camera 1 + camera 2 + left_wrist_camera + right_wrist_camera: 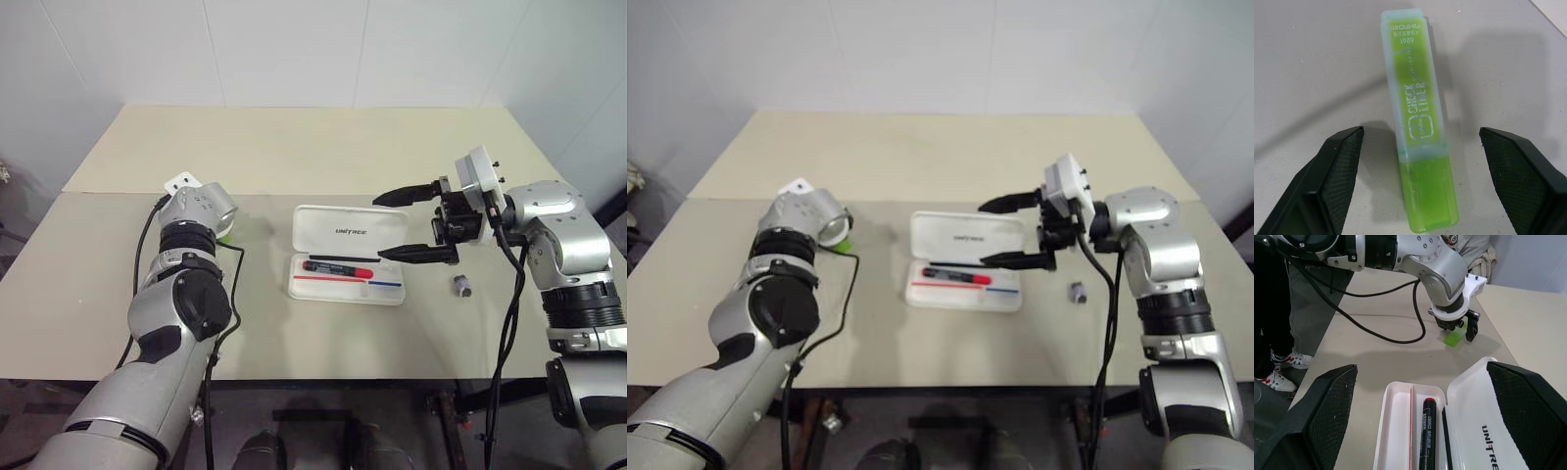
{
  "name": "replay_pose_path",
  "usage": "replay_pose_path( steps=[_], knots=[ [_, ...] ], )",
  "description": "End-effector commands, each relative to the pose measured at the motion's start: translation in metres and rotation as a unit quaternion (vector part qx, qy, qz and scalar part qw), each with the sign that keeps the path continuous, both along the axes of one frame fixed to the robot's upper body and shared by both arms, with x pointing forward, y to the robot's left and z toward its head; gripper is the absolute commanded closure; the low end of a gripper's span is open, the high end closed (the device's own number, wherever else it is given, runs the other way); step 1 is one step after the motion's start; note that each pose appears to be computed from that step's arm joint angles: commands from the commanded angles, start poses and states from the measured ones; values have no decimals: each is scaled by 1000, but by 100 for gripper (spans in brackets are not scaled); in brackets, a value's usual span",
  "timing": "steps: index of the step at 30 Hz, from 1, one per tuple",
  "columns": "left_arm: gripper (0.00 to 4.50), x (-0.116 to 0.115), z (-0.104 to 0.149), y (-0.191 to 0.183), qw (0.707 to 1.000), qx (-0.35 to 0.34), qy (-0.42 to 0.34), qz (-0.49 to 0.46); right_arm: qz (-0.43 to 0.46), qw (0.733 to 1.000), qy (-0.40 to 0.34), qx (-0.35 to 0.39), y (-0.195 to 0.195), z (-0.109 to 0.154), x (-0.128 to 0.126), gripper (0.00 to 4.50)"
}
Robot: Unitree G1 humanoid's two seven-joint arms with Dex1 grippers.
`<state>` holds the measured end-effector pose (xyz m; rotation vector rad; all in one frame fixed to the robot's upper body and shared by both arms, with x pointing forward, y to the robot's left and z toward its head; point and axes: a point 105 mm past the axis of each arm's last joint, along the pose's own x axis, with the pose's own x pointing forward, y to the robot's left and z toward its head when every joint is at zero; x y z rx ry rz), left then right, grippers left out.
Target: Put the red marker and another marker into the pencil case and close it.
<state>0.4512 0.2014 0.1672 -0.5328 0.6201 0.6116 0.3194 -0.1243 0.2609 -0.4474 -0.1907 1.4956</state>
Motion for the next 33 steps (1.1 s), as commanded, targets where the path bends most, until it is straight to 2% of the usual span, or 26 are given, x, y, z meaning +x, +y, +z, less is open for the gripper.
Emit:
replay_pose_path(
  steps=[1,5,11,12,19,22,24,27,31,33],
  knots=[
    [48,4,10,-1,1000,-17,-24,4,-3,1000,-26,15,-5,15,-6,0],
    [138,4,11,0,1000,-13,-23,9,-4,999,-27,17,-5,16,-7,0],
    [334,4,8,0,1000,-18,-18,9,-3,999,-29,19,-5,18,-7,0],
    [344,4,9,0,1000,-18,-19,9,-2,999,-30,19,-4,18,-7,0],
    [344,7,22,9,999,11,-48,2,1,999,-31,20,-1,19,-7,0],
    [344,14,44,18,992,72,-102,-35,1,999,-30,20,-1,18,-6,0],
    [344,19,64,18,975,128,-154,-94,-1,999,-29,19,-3,17,-6,0],
    [344,13,80,16,947,178,-203,-173,-5,999,-28,19,-5,15,-5,0],
    [344,-9,98,6,895,206,-275,-285,-10,999,-29,22,-6,14,-2,0],
    [344,-25,108,-2,860,198,-317,-349,-12,999,-29,22,-7,13,-1,0]
  ],
)
